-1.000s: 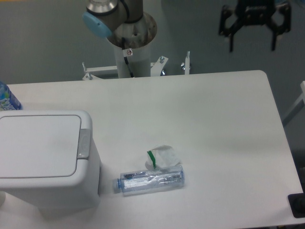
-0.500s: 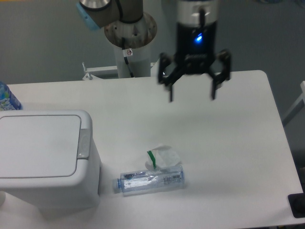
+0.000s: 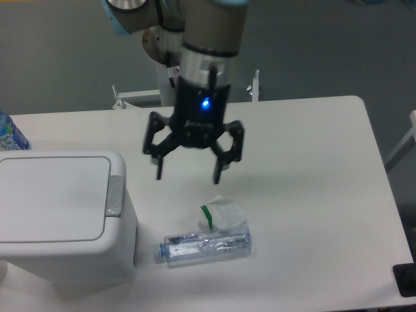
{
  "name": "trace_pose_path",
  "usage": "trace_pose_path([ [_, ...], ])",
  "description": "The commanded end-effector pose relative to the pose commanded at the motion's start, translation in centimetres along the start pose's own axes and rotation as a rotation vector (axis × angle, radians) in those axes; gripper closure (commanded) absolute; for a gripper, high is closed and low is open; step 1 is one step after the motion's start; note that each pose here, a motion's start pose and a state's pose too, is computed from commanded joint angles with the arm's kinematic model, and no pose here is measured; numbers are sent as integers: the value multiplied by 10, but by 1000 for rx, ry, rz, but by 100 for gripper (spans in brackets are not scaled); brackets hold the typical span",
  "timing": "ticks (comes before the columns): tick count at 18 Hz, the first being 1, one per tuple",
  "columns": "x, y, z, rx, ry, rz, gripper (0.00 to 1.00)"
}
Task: Open the trash can
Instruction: 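Lower the gripper fingers onto the lid edge of the trash can, then push the lid edge down so the trash can lid flips open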
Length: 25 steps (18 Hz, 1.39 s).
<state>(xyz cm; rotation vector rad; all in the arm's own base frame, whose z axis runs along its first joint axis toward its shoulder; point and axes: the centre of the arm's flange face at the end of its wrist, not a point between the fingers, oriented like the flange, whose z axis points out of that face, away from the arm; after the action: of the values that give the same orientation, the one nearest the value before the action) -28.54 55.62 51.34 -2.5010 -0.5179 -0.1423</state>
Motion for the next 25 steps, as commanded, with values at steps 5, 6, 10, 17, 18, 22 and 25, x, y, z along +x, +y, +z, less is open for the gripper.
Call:
trace_pose_path([
  [5, 13, 3, 16, -21, 18, 20, 0],
  [6, 12, 2, 20, -19, 18, 22, 0],
  [10, 13, 2, 28, -19, 20, 28, 0],
  [17, 12, 6, 40, -38, 25, 25, 0],
  [18, 11, 6, 41, -41, 25, 23, 0],
  [22, 12, 6, 42, -42, 26, 25, 0],
  [25, 12, 6, 42, -41, 26, 25, 0],
])
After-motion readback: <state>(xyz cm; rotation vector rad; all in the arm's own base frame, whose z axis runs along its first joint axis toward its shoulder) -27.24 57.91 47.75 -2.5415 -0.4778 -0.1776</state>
